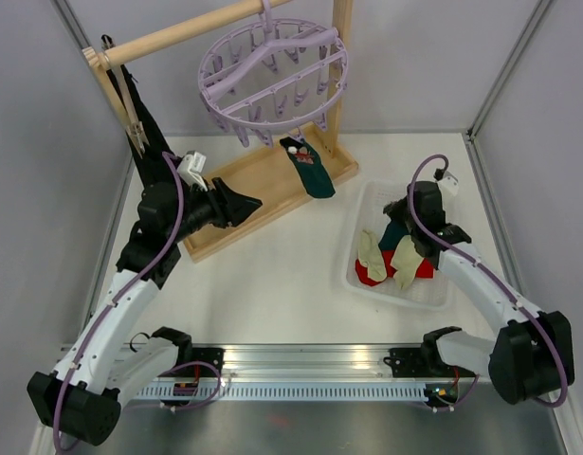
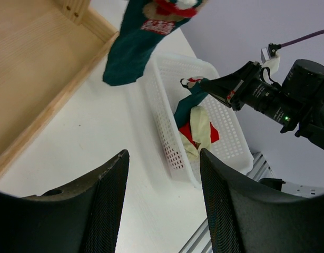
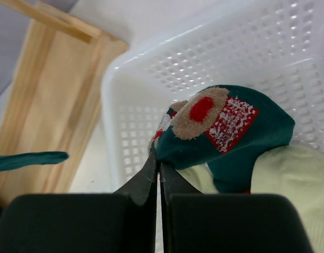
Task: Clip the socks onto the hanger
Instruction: Pick up the sock from the bin, then open the clamp at the hanger.
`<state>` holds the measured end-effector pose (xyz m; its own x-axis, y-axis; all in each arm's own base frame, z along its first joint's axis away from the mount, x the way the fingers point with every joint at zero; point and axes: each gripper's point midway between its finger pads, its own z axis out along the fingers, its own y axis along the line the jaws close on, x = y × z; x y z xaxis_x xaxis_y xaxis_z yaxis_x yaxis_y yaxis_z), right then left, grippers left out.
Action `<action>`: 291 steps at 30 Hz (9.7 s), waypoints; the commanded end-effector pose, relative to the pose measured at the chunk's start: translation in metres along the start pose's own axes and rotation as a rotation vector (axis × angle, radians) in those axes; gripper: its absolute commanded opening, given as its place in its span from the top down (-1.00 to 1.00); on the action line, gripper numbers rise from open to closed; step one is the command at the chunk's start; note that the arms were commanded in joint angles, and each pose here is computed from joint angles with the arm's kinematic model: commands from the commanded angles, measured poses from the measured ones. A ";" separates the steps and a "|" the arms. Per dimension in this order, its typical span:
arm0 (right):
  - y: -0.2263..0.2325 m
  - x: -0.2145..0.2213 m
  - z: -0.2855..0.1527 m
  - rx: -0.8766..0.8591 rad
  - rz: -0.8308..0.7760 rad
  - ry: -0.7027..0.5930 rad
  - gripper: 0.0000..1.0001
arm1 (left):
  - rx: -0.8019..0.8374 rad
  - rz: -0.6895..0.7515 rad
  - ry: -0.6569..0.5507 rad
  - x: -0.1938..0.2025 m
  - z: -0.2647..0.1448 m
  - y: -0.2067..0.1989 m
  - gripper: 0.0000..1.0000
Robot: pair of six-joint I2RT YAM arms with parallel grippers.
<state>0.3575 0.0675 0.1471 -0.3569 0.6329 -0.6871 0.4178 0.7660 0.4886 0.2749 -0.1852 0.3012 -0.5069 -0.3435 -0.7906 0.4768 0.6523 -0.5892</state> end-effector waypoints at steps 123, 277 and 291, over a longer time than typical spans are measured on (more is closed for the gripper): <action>0.205 -0.011 -0.248 -1.077 0.335 0.693 0.99 | 0.542 0.914 -1.031 -0.059 0.028 -0.168 -0.18; 0.319 -0.077 -0.122 -0.919 -0.724 -0.552 0.57 | 0.091 0.426 -0.358 -0.016 -0.033 -0.074 0.95; 0.331 -0.054 -0.143 -0.970 -0.523 -0.277 1.00 | 0.087 0.348 -0.332 -0.022 0.012 -0.079 0.95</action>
<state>0.4052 0.2984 0.4033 0.0027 0.1714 -0.9852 -0.5819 0.8015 0.1379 0.2526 -0.2285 0.3213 -0.1039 -0.2212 -0.9697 0.6152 0.7517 -0.2374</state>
